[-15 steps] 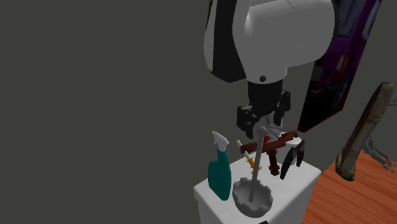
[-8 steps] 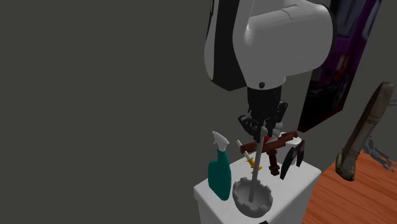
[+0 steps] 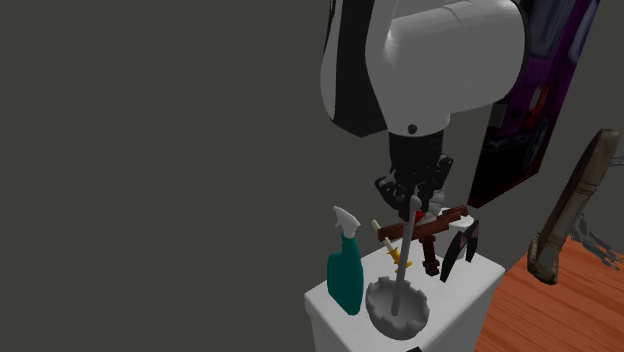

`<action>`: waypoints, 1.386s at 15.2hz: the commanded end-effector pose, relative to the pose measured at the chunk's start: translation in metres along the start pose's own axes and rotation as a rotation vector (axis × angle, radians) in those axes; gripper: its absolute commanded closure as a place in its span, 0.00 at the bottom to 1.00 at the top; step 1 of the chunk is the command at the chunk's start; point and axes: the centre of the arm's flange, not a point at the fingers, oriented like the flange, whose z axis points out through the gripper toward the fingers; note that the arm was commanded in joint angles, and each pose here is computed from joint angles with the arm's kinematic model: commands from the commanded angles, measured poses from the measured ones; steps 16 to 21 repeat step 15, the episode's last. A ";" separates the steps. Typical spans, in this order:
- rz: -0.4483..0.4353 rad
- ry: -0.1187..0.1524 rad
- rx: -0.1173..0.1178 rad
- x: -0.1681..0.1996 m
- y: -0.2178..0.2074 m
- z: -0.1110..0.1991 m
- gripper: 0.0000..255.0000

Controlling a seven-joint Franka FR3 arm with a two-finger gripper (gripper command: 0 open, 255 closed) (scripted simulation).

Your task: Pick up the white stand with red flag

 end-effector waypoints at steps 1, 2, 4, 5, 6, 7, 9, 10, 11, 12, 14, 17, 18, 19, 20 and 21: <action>0.000 0.000 0.000 0.001 0.002 -0.009 1.00; 0.000 0.000 0.000 0.002 0.004 -0.014 1.00; 0.000 0.000 0.000 0.003 0.007 -0.024 1.00; 0.000 0.000 0.000 0.003 0.008 -0.029 1.00; 0.000 0.000 0.000 0.004 0.009 -0.034 1.00; 0.000 0.000 0.000 0.005 0.011 -0.039 1.00; 0.000 0.000 0.000 0.006 0.013 -0.049 1.00; 0.000 0.000 0.000 0.006 0.015 -0.054 1.00; 0.000 0.000 0.000 0.007 0.016 -0.059 1.00; 0.000 0.000 0.000 0.007 0.017 -0.064 1.00; 0.000 0.000 0.000 0.008 0.019 -0.070 1.00; 0.000 0.000 0.000 0.008 0.019 -0.070 1.00; 0.000 0.000 0.000 0.008 0.019 -0.070 1.00; 0.000 0.000 0.000 0.008 0.019 -0.070 1.00; 0.000 0.000 0.000 0.008 0.019 -0.070 1.00; 0.000 0.000 0.000 0.008 0.019 -0.070 1.00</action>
